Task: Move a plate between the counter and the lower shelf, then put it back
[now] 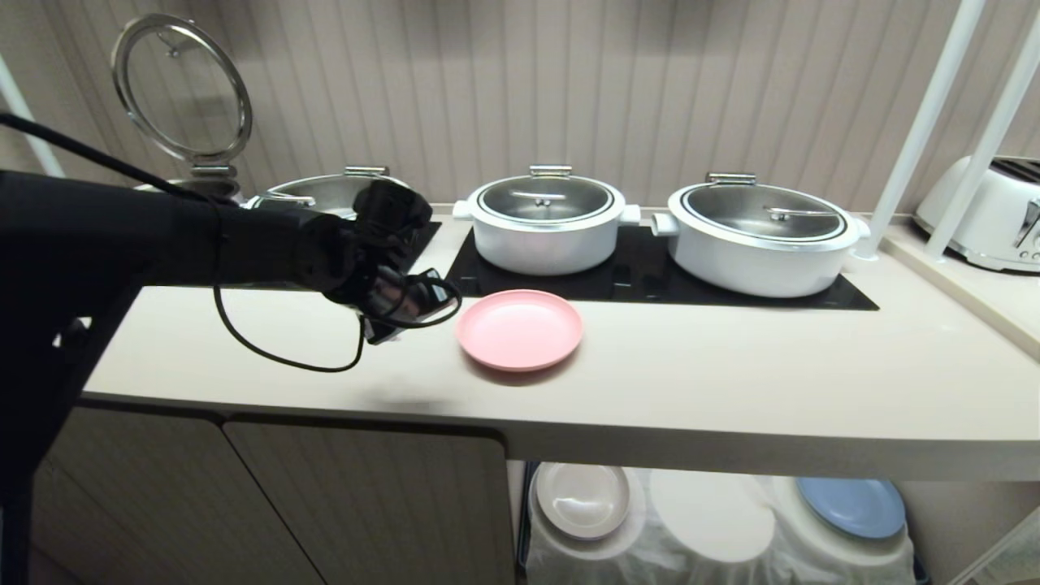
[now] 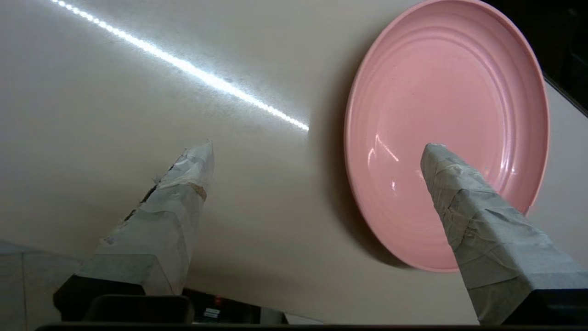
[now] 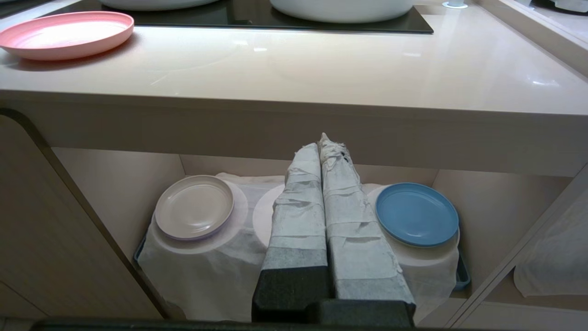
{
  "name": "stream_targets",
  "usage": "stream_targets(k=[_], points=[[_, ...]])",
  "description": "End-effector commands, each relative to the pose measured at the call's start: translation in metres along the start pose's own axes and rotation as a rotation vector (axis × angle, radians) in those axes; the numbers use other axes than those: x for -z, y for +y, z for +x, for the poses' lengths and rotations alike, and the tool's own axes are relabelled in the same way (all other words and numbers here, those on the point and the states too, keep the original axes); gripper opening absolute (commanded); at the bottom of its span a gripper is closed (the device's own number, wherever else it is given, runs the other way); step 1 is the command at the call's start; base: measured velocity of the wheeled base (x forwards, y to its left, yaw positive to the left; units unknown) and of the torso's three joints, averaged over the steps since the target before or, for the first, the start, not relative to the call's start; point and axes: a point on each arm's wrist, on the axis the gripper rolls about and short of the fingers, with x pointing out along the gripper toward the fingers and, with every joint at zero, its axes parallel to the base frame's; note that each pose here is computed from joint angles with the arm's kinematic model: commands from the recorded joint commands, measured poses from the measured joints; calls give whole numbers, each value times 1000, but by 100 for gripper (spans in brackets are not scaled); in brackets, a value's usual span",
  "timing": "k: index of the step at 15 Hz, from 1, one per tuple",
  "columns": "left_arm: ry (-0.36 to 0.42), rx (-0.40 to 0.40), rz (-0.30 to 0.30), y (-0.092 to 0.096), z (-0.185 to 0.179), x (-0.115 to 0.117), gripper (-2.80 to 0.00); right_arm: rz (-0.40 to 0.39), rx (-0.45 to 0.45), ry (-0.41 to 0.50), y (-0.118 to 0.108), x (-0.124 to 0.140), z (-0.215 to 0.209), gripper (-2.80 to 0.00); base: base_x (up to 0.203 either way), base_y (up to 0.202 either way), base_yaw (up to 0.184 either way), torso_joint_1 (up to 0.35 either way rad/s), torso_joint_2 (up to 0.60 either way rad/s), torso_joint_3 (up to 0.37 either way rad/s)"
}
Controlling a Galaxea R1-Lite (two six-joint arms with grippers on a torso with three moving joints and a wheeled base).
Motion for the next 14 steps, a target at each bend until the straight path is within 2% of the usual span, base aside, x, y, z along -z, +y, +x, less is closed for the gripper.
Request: stream_targets(k=[1,4,5,6,9,14], points=[[-29,-29,-6,8,-20,2,0,0,0,0,0,0,0,-280,0,0,0,0,0,0],[-72,-63,-41,15,-44,7,0,0,0,0,0,0,0,-280,0,0,0,0,0,0],[-76,-65,-47,19,-52,9,-195,0,0,0,0,0,0,-280,0,0,0,0,0,0],[-77,-69,-50,25,-60,10,-280,0,0,0,0,0,0,-280,0,0,0,0,0,0],[-108,-77,-91,42,-76,-1,-280,0,0,0,0,0,0,-280,0,0,0,0,0,0],[-243,-69,-123,74,-123,-35,-280,0,0,0,0,0,0,-280,0,0,0,0,0,0]])
